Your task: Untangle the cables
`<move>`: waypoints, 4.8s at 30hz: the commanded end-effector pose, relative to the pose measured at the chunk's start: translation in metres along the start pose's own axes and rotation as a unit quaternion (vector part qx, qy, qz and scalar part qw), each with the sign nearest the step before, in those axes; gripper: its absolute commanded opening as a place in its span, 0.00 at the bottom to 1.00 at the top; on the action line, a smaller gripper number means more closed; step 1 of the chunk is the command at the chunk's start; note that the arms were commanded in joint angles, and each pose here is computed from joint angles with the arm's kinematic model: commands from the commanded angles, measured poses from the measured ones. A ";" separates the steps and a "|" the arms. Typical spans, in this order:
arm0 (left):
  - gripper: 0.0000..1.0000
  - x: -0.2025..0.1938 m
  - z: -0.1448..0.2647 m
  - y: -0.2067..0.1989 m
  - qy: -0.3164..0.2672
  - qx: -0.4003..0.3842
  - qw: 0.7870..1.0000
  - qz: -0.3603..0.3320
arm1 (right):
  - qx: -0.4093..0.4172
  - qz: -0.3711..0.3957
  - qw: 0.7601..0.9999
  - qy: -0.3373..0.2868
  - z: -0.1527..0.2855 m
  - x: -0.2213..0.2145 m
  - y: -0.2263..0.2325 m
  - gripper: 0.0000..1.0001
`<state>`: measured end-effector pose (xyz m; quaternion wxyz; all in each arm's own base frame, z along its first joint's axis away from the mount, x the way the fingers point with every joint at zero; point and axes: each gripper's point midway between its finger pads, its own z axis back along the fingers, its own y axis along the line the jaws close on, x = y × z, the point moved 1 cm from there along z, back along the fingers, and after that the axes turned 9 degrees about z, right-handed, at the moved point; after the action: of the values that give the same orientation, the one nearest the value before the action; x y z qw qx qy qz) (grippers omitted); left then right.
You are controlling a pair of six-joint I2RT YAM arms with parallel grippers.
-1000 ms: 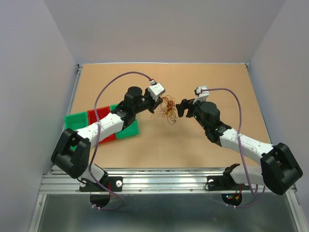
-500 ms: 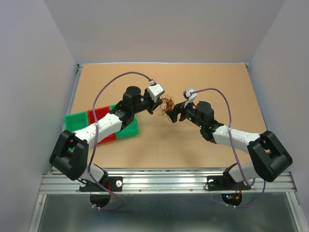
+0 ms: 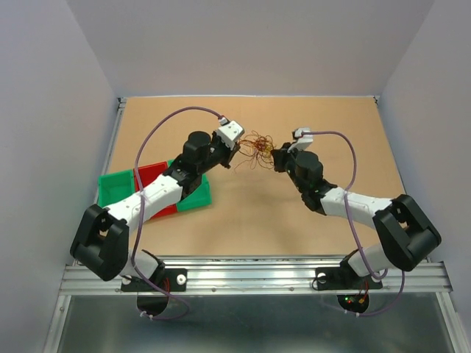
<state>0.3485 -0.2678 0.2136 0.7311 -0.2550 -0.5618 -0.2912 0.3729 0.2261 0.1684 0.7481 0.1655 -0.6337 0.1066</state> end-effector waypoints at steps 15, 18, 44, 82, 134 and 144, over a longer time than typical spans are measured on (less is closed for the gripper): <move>0.00 0.070 0.070 0.136 -0.170 0.275 0.937 0.135 | -0.514 -0.117 0.845 -0.091 0.112 0.013 -0.203 0.11; 0.00 0.066 0.056 0.120 -0.153 0.220 0.956 0.121 | -0.490 -0.125 0.858 -0.096 0.114 0.019 -0.197 0.14; 0.00 0.036 0.007 -0.009 -0.053 -0.077 0.996 0.002 | 0.239 0.037 0.967 -0.081 0.054 0.036 0.022 0.76; 0.41 0.048 0.023 0.081 -0.096 0.214 0.972 0.025 | 0.147 0.009 0.977 -0.155 0.078 0.076 0.016 0.01; 0.76 0.057 0.004 -0.098 -0.124 -0.226 0.965 -0.040 | 0.251 0.000 0.955 -0.160 0.105 0.089 0.051 0.01; 0.42 0.049 -0.023 -0.074 -0.115 -0.090 0.988 -0.042 | 0.257 0.000 0.952 -0.166 0.110 0.092 0.053 0.01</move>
<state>0.2891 -0.3496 0.2301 0.6227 -0.3769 -0.5628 -0.3917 0.2728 0.2212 0.2286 0.6258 0.3498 -0.6592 0.2271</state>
